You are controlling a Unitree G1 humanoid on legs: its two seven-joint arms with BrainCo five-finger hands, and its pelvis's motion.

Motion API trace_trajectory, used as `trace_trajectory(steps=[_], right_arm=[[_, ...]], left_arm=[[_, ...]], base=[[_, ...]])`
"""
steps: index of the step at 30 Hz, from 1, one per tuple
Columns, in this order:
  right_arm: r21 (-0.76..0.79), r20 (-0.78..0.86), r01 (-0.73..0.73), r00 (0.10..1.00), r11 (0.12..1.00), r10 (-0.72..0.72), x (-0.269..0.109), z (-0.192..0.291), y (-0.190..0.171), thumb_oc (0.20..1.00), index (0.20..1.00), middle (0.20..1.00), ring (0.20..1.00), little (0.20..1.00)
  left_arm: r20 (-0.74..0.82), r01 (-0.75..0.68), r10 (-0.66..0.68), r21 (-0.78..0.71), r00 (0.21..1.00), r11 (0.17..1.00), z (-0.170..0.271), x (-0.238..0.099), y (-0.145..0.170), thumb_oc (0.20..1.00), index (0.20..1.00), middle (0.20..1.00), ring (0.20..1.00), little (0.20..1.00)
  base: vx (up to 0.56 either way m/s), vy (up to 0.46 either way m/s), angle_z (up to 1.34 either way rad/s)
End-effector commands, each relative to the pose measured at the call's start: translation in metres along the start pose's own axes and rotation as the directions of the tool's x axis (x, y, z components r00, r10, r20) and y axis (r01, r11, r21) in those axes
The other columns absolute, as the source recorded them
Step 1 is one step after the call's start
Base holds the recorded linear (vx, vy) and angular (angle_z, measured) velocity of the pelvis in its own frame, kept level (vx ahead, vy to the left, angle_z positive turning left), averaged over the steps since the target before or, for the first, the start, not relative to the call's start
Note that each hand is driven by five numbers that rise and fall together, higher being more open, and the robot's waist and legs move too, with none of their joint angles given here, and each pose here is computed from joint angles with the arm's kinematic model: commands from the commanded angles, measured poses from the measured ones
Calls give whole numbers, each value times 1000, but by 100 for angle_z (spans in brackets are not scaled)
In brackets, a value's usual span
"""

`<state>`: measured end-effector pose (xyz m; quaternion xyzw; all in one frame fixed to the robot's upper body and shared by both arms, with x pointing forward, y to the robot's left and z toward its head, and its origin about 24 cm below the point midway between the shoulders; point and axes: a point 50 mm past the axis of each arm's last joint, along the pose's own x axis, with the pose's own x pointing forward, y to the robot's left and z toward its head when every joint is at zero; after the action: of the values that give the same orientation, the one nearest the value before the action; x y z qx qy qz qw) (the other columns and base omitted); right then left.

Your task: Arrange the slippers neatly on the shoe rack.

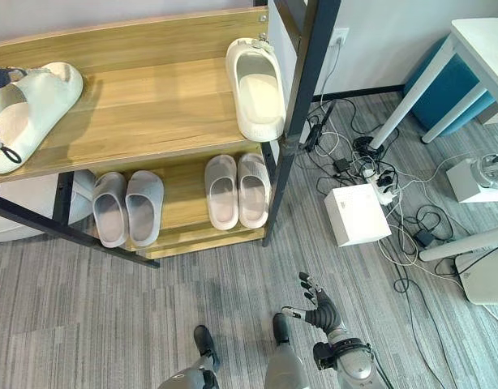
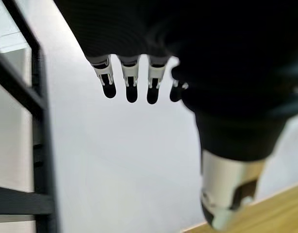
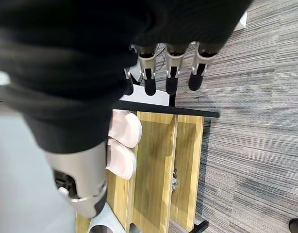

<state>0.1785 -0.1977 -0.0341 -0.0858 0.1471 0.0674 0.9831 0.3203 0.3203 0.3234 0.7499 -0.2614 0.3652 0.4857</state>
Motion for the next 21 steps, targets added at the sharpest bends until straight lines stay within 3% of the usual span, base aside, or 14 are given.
trace_trajectory(steps=[1, 21], right_arm=[[-2, 59, -14, 998, 1000, 14, -2, 8, 2, 1000, 1000, 1000, 1000, 1000], [42, 72, 3, 997, 999, -6, -6, 9, -6, 1000, 1000, 1000, 1000, 1000]], left_arm=[[-117, -49, 61, 103, 991, 993, -40, 10, 17, 1000, 1000, 1000, 1000, 1000], [-76, 125, -108, 270, 991, 955, -42, 20, 0, 1000, 1000, 1000, 1000, 1000]], base=[[0, 0, 0], [1, 2, 0]])
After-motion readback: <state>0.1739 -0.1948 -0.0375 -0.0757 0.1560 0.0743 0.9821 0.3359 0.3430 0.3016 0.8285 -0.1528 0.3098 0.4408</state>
